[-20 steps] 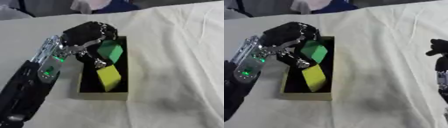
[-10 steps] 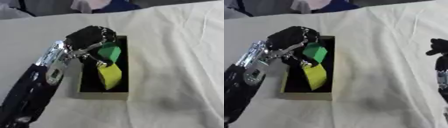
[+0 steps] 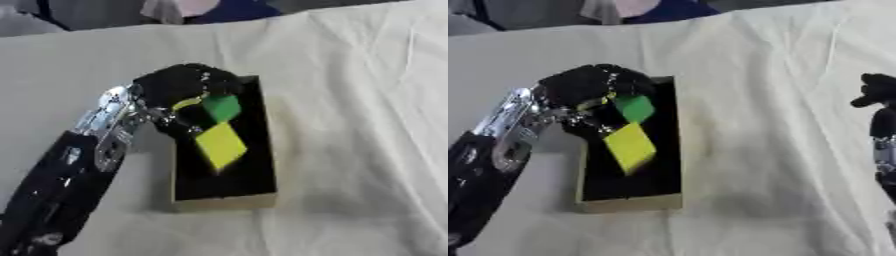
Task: Pick up objects on the table and place them in the box.
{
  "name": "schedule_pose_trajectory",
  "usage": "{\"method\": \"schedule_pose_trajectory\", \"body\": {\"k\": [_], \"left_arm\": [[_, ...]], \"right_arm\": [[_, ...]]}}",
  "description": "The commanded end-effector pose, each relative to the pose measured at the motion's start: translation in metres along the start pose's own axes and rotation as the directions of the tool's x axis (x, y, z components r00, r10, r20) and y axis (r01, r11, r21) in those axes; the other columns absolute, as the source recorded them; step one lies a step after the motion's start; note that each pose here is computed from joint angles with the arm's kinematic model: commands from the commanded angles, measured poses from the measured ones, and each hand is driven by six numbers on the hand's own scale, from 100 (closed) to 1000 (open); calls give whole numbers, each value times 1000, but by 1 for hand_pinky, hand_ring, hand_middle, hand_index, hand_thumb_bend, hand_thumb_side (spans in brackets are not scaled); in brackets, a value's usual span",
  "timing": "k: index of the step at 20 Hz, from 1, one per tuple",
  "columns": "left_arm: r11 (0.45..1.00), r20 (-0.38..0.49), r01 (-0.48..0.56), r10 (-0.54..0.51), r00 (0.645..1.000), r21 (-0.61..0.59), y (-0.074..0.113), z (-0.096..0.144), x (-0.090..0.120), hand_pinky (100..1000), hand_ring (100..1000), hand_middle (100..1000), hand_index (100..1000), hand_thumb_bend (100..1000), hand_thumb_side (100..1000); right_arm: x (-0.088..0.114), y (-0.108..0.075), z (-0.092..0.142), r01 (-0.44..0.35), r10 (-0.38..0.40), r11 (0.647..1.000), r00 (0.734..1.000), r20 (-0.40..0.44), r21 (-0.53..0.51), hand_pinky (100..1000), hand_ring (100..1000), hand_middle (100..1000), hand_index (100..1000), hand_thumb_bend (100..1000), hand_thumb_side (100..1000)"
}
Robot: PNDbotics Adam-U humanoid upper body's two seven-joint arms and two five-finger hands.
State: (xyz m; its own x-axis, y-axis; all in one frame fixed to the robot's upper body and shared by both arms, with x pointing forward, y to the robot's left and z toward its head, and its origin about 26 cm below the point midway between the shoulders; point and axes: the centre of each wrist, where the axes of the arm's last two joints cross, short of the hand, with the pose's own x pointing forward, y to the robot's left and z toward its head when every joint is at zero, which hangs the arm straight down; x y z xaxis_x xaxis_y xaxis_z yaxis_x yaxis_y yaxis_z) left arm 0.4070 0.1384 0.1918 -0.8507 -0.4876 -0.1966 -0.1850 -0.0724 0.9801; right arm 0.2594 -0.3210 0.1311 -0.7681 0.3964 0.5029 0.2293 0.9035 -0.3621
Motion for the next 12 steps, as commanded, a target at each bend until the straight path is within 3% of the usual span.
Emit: {"method": "schedule_pose_trajectory", "body": {"k": [1, 2, 3, 4, 6, 9, 12], "left_arm": [[999, -8, 19, -19, 1000, 42, 16, 4, -1, 862, 889, 880, 941, 329, 133], [998, -11, 14, -14, 1000, 57, 18, 5, -1, 850, 878, 866, 935, 292, 118], [997, -13, 7, -6, 1000, 74, 20, 6, -1, 841, 870, 859, 932, 197, 160], [996, -16, 2, -1, 1000, 93, 23, 8, 0, 837, 866, 853, 930, 245, 110], [989, -24, -16, 20, 1000, 146, 28, 11, 1, 804, 832, 815, 923, 104, 211], [971, -37, -47, 57, 998, 236, 36, 17, 2, 786, 811, 791, 924, 100, 380], [939, -54, -73, 97, 994, 336, 45, 26, 1, 762, 785, 763, 924, 100, 431]], "right_arm": [[2, -4, -3, -14, 14, 1000, 1000, 14, 1, 831, 842, 544, 825, 100, 711], [2, -4, -3, -14, 14, 1000, 1000, 13, 1, 831, 842, 544, 825, 100, 710], [2, -4, -3, -14, 14, 1000, 1000, 12, 0, 831, 842, 544, 825, 100, 717], [2, -4, -3, -14, 14, 1000, 1000, 12, 0, 831, 842, 544, 825, 100, 710], [2, -4, -3, -14, 14, 1000, 1000, 12, -2, 831, 842, 545, 824, 100, 708], [2, -5, -2, -14, 14, 1000, 1000, 11, -5, 831, 842, 545, 824, 100, 706], [2, -5, -3, -12, 12, 1000, 1000, 12, -9, 830, 841, 546, 824, 100, 703]]}}
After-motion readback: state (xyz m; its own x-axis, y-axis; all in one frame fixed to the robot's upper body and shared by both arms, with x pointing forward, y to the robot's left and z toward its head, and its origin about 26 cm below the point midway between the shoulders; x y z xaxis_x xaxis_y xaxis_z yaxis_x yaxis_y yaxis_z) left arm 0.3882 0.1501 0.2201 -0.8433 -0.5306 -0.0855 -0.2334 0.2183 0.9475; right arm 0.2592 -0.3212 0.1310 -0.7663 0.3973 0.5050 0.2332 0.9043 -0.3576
